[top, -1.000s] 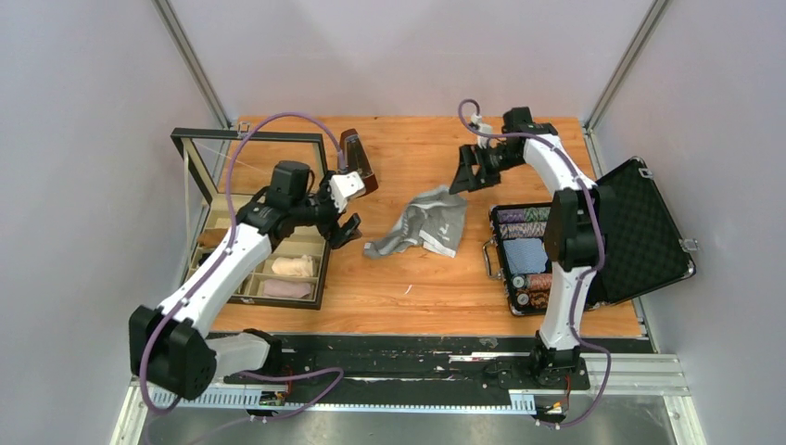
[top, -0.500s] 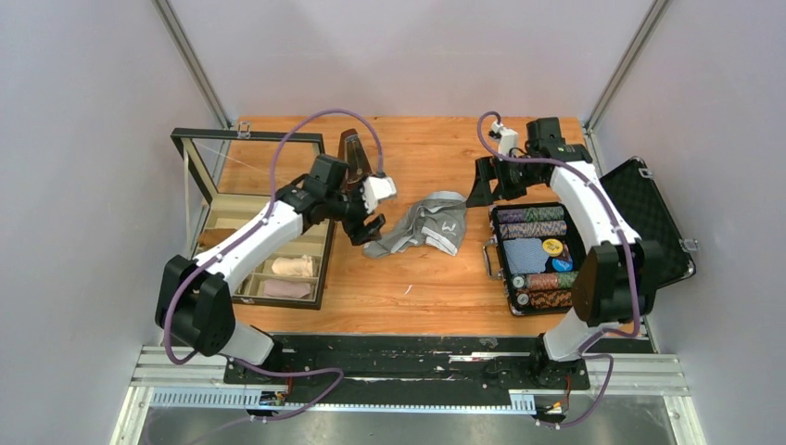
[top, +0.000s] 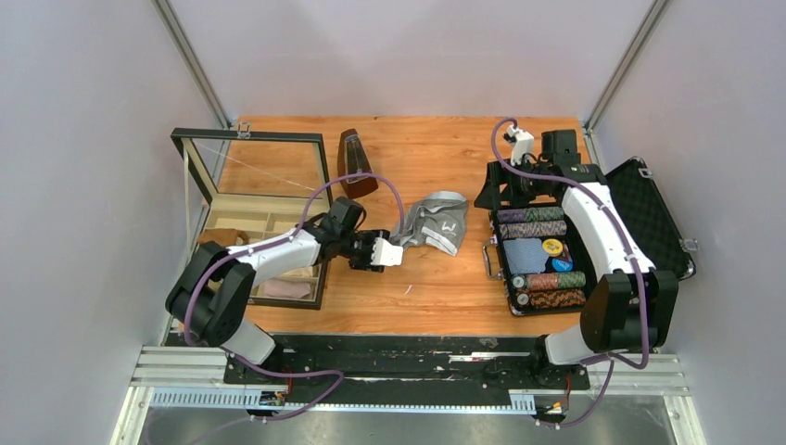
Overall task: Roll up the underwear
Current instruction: Flatten out the underwear at the center of the board.
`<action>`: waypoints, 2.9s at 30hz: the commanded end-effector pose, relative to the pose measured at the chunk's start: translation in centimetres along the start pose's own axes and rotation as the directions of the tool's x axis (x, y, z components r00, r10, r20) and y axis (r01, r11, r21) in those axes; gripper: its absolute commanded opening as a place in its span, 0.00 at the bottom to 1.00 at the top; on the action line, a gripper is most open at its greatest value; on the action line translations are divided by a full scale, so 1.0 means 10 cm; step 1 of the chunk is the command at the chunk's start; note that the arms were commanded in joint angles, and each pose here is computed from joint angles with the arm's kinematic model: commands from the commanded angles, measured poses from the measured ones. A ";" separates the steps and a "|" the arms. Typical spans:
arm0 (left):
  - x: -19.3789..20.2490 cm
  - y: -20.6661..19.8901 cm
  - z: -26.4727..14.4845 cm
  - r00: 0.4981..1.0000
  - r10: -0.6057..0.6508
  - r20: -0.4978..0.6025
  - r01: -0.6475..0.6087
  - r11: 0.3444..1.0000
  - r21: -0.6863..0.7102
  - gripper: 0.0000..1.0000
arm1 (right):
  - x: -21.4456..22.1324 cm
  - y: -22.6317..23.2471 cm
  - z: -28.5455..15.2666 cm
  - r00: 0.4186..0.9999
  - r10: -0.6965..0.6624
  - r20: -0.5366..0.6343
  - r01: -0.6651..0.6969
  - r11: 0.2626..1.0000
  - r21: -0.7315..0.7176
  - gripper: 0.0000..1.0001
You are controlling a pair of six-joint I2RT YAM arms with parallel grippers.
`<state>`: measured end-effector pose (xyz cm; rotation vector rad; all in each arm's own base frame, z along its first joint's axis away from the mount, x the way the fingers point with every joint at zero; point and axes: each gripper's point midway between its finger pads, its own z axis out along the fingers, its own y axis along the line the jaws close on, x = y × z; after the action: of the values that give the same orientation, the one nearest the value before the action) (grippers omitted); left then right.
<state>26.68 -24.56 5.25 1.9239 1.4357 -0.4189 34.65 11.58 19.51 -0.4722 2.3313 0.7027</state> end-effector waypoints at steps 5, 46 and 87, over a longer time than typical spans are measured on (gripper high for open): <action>-0.27 0.28 0.17 0.978 0.196 0.068 -0.180 0.965 -0.191 0.59 | 0.03 0.09 -0.08 0.997 0.009 0.071 -0.009 1.000 -0.002 0.80; -0.48 1.11 -0.02 0.867 -0.493 0.072 0.498 0.853 -0.156 0.00 | -0.03 -0.85 1.30 0.967 -0.234 -0.105 0.214 0.961 -0.174 0.76; -0.73 1.44 -1.58 0.813 -0.478 0.331 0.580 0.706 -0.406 0.00 | -0.71 0.59 -0.12 0.903 -0.385 0.190 0.421 0.881 -0.216 0.00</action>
<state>38.50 -19.68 19.95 0.9844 1.9446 -0.3408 40.38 15.48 24.53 -0.9329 1.9697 0.7359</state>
